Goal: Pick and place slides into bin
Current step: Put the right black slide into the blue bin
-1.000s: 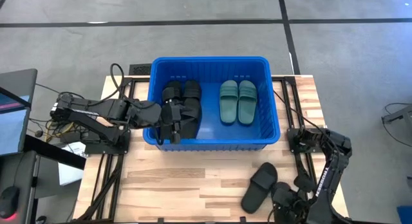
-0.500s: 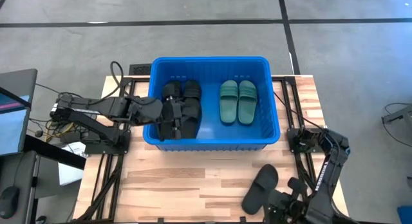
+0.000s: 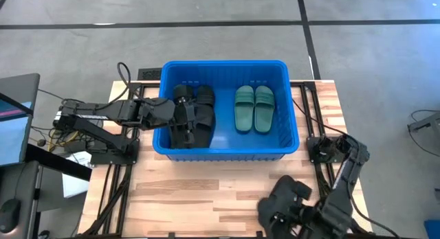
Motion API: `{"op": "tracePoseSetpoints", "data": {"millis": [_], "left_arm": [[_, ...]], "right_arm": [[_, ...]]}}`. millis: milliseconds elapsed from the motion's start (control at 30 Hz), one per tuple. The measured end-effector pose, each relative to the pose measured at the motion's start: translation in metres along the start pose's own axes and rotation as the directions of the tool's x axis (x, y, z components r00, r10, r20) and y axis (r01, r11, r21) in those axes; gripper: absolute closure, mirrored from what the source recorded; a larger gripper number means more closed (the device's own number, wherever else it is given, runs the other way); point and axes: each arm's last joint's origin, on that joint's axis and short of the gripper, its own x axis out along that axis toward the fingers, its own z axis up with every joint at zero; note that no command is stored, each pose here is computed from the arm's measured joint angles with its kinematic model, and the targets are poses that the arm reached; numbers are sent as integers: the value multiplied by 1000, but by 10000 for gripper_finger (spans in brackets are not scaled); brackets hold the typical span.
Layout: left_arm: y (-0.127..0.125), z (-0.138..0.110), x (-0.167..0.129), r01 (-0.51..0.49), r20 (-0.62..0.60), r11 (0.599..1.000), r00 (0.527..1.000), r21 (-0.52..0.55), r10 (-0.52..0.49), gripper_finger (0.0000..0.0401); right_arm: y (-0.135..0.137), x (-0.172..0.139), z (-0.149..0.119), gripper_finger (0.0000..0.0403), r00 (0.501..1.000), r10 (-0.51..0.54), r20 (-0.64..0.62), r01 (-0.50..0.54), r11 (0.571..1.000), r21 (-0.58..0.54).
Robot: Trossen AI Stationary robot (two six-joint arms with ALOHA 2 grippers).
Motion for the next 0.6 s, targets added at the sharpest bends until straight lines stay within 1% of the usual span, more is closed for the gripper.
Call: {"op": "tracePoseSetpoints", "data": {"millis": [267,433,600], "left_arm": [[8,-5,2,-20,-34,999,999,48,21,268],[15,-9,-5,23,-47,998,999,58,-21,268],[26,-10,-20,45,-7,998,999,41,-45,268]], "right_arm": [[-15,-12,53,403,988,12,152,0,997,-78],[-42,-27,83,403,966,-14,257,43,993,-108],[-75,-43,109,403,936,-61,348,114,985,-132]]}}
